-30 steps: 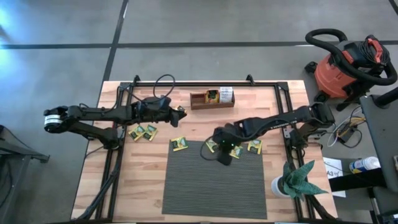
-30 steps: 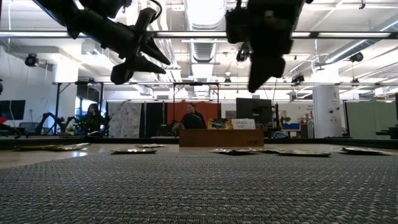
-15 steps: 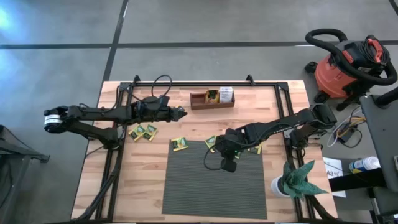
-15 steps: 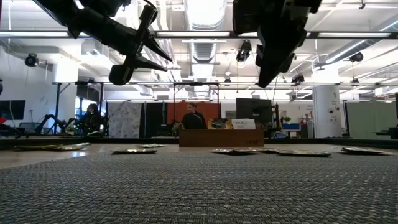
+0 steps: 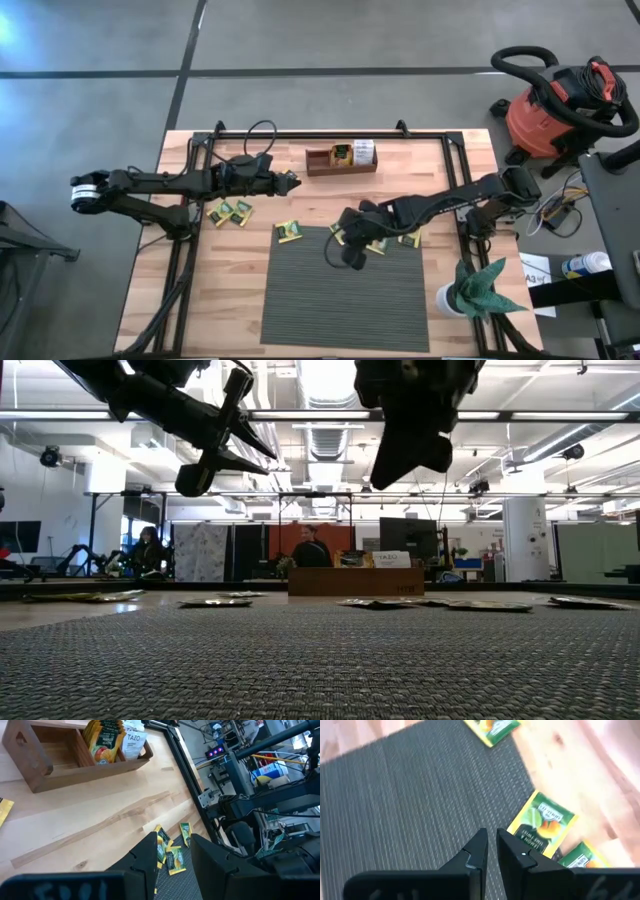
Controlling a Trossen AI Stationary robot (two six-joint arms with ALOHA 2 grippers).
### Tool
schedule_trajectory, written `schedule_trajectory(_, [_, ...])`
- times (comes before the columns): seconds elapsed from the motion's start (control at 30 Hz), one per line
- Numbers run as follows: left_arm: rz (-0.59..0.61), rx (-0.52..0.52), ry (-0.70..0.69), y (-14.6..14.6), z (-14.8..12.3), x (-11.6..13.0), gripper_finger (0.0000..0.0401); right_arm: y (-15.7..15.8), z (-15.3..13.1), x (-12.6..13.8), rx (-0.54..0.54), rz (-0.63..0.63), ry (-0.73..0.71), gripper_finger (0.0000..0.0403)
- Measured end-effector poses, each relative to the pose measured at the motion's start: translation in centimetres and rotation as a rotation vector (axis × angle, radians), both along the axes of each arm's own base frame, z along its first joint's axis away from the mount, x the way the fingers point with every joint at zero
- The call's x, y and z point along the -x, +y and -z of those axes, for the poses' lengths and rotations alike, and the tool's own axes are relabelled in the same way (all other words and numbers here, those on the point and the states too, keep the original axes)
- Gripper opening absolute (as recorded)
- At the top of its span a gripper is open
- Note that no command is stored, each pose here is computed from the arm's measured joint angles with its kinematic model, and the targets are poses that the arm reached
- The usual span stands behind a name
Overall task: Pick & Place Tea
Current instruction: Put the yellow tea bag into the left section of the wooden organizer
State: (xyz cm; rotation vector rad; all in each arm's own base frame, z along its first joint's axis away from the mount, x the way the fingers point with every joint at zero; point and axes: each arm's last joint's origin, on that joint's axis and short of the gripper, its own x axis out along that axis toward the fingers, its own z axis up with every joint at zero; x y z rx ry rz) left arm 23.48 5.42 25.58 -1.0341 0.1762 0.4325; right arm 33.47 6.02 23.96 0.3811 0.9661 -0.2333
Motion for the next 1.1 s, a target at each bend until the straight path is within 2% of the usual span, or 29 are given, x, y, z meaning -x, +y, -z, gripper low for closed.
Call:
schedule_trajectory(0.27, [0.000,0.000,0.000,0.0,0.0,0.0,0.0110,-1.2,0.3,0.0,-0.048,0.138,0.024,0.0038])
schedule_trajectory(0.37, [0.000,0.000,0.000,0.0,0.0,0.0,0.0110,-1.4,0.8,0.7,-0.054,0.192,0.116,0.0038])
schedule_trajectory(0.57, [0.000,0.000,0.001,0.0,0.0,0.0,0.0110,-1.8,2.3,3.6,-0.058,0.354,0.397,0.0038])
schedule_trajectory(0.8, [0.026,-0.061,0.019,0.0,0.0,0.0,0.0110,-1.7,6.0,6.3,-0.208,0.508,0.604,0.0038])
schedule_trajectory(0.93, [0.037,-0.087,0.026,0.0,0.0,0.0,0.0110,-1.9,7.7,8.0,-0.224,0.653,0.673,0.0038])
schedule_trajectory(1.1, [0.041,-0.112,0.031,0.1,0.0,0.0,0.0110,-2.2,8.1,9.0,-0.232,0.741,0.685,0.0038])
